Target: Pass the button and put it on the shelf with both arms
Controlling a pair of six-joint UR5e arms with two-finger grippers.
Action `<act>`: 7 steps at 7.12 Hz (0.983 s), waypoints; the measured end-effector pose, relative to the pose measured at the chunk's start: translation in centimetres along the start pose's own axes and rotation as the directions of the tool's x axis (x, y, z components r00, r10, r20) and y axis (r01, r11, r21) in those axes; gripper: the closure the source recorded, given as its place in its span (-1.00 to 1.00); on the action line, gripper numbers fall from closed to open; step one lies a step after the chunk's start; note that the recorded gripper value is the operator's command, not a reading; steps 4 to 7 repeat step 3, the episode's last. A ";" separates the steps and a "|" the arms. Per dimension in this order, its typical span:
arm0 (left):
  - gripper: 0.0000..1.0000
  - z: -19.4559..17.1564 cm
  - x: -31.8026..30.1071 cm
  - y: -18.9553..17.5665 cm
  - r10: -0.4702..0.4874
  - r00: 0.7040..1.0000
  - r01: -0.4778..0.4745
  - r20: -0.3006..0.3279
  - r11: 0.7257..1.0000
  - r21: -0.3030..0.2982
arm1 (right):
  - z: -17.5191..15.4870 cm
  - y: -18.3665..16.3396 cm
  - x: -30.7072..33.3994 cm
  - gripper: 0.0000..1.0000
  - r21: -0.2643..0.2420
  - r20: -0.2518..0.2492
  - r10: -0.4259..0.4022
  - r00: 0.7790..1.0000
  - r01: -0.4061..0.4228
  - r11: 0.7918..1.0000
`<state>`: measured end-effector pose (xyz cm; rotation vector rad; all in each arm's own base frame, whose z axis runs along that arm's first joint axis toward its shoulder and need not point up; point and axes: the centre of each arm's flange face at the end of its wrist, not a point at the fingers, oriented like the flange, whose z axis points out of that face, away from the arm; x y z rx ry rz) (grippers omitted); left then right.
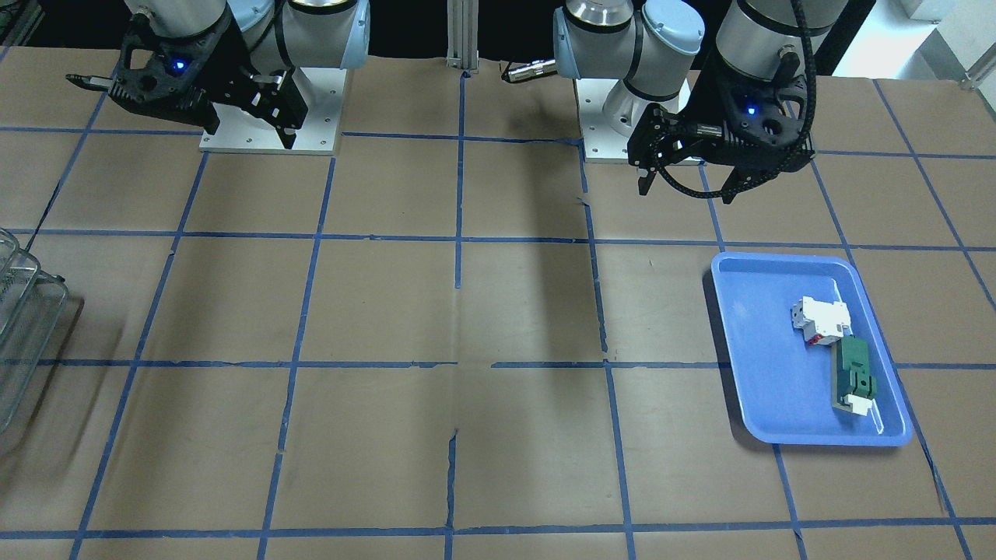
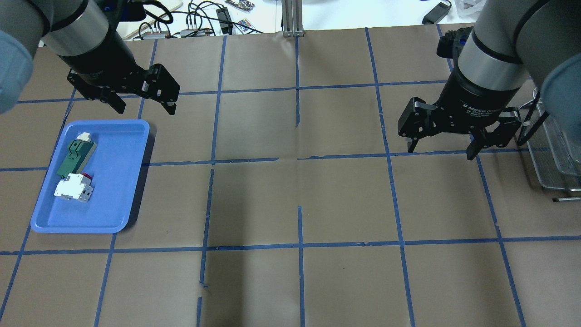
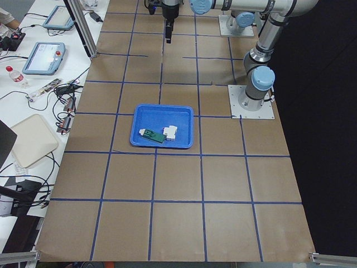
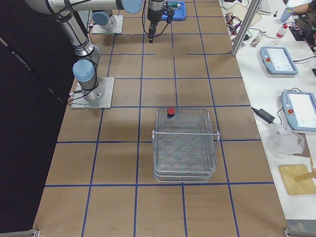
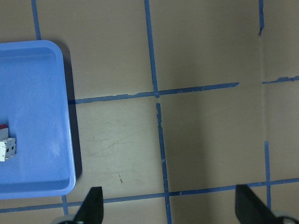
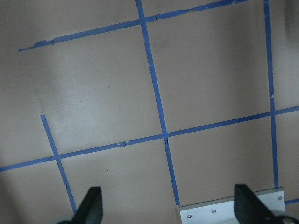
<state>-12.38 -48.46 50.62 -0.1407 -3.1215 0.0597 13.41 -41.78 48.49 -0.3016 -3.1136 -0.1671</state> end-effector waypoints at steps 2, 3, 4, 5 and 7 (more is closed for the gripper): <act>-1.00 0.0 0.0 0.0 0.001 1.000 -0.001 0.000 1.000 0.002 | 0.0 -0.4 0.8 -1.00 -0.001 0.003 -0.005 1.000 0.005 1.000; -1.00 0.0 0.0 0.0 0.001 1.000 -0.001 -0.001 1.000 0.003 | -0.1 -0.5 0.9 -1.00 0.008 0.005 -0.007 1.000 0.007 1.000; -1.00 0.0 0.0 0.0 0.001 1.000 -0.001 -0.001 1.000 0.003 | -0.1 -0.5 0.9 -1.00 0.008 0.005 -0.007 1.000 0.007 1.000; -1.00 0.0 0.0 0.0 0.001 1.000 -0.001 -0.001 1.000 0.003 | -0.1 -0.5 0.9 -1.00 0.008 0.005 -0.007 1.000 0.007 1.000; -1.00 0.0 0.0 0.0 0.001 1.000 -0.001 -0.001 1.000 0.003 | -0.1 -0.5 0.9 -1.00 0.008 0.005 -0.007 1.000 0.007 1.000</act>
